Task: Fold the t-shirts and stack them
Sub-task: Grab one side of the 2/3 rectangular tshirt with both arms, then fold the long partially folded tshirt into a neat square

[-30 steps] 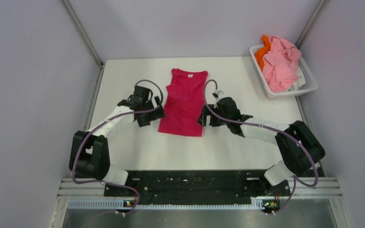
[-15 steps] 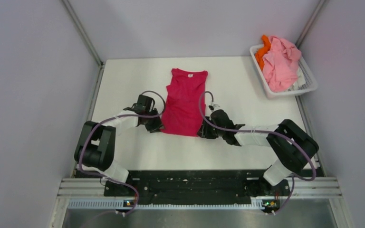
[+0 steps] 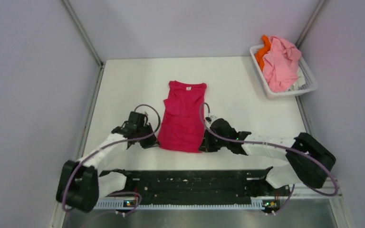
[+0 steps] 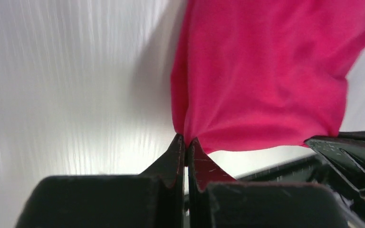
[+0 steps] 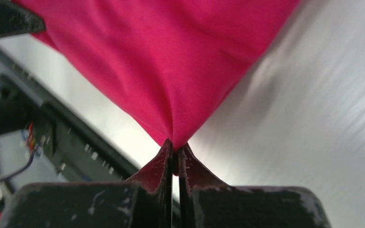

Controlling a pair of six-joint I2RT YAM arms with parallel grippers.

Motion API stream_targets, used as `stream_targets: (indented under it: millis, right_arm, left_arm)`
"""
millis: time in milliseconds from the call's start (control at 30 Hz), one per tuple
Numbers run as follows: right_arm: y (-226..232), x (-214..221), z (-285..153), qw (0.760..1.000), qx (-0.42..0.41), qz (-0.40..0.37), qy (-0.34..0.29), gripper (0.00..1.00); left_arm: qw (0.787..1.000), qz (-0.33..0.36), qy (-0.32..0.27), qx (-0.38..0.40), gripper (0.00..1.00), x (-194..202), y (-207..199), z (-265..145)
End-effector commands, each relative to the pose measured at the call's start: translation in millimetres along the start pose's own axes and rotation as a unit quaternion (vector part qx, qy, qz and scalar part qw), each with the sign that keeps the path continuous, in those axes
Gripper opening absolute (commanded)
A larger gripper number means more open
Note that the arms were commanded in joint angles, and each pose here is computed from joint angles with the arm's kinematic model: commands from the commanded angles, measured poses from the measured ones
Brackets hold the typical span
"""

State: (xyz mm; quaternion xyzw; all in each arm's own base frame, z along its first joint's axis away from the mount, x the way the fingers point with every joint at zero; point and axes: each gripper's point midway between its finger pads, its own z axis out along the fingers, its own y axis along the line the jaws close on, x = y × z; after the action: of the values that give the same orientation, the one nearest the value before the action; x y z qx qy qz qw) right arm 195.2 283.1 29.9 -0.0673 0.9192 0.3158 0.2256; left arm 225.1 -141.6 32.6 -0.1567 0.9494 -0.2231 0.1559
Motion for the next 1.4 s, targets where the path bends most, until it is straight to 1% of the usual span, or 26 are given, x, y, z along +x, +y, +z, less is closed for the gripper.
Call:
stream_targets:
  millis: [0, 67, 167, 233, 300, 367, 500, 633, 800, 933, 1067, 1133, 1300, 1333, 1367]
  right_arm:
    - [49.5, 41.1, -54.3, 0.994, -0.081, -0.021, 0.075, 0.00]
    - [73.2, 40.8, -76.8, 0.988, -0.132, -0.008, 0.077, 0.00]
    - [94.6, 28.6, -102.7, 0.983, -0.171, -0.001, 0.061, 0.00]
    - [101.9, 11.2, -113.3, 0.982, -0.185, 0.005, 0.041, 0.00]
    - [99.6, -12.2, -118.1, 0.980, -0.195, 0.025, 0.027, 0.00]
    - [94.4, -30.9, -120.6, 0.977, -0.208, 0.039, 0.020, 0.00]
    - [86.7, -72.2, -124.1, 0.974, -0.224, 0.035, -0.012, 0.00]
    - [69.6, -108.8, -114.8, 0.975, -0.214, 0.045, -0.035, 0.00]
    - [39.8, -155.1, -98.7, 0.973, -0.207, 0.080, -0.070, 0.00]
    - [15.5, -190.0, -86.1, 0.968, -0.208, 0.098, -0.096, 0.00]
    - [-18.1, -211.4, -60.3, 0.970, -0.185, 0.116, -0.106, 0.00]
    - [-32.3, -220.4, -46.0, 0.969, -0.186, 0.120, -0.108, 0.00]
    - [-61.1, -239.9, -1.0, 0.970, -0.186, 0.121, -0.094, 0.00]
    - [-68.3, -245.8, 8.3, 0.972, -0.177, 0.119, -0.095, 0.03]
    - [-78.2, -252.9, 16.2, 0.975, -0.159, 0.119, -0.098, 0.18]
  left_arm:
    - [0.999, 0.009, -0.023, 0.034, 0.00, 31.1, -3.6, -56.5]
    - [0.997, 0.015, -0.061, 0.055, 0.00, 29.3, -10.7, -83.5]
    - [0.989, 0.020, -0.111, 0.098, 0.00, 22.8, -26.8, -115.1]
    - [0.978, 0.026, -0.157, 0.132, 0.00, 6.7, -42.3, -128.9]
    - [0.969, 0.025, -0.198, 0.146, 0.00, -13.7, -54.1, -136.3]
    - [0.964, 0.025, -0.219, 0.150, 0.00, -33.9, -67.9, -140.4]
    - [0.962, 0.043, -0.230, 0.143, 0.00, -76.5, -97.6, -136.9]
    - [0.965, 0.048, -0.238, 0.098, 0.00, -117.2, -109.1, -123.5]
    - [0.966, 0.059, -0.240, 0.080, 0.00, -160.2, -126.1, -102.7]
    - [0.967, 0.063, -0.241, 0.051, 0.00, -191.9, -127.5, -80.8]
    - [0.972, 0.062, -0.225, 0.026, 0.00, -216.4, -124.0, -48.0]
    - [0.976, 0.057, -0.211, 0.018, 0.00, -229.6, -122.1, -26.6]
    - [0.983, 0.051, -0.174, 0.016, 0.00, -254.3, -117.9, 17.6]
    - [0.985, 0.050, -0.166, 0.018, 0.09, -257.9, -117.3, 25.6]
    - [0.986, 0.050, -0.160, 0.019, 0.29, -261.5, -117.1, 31.1]
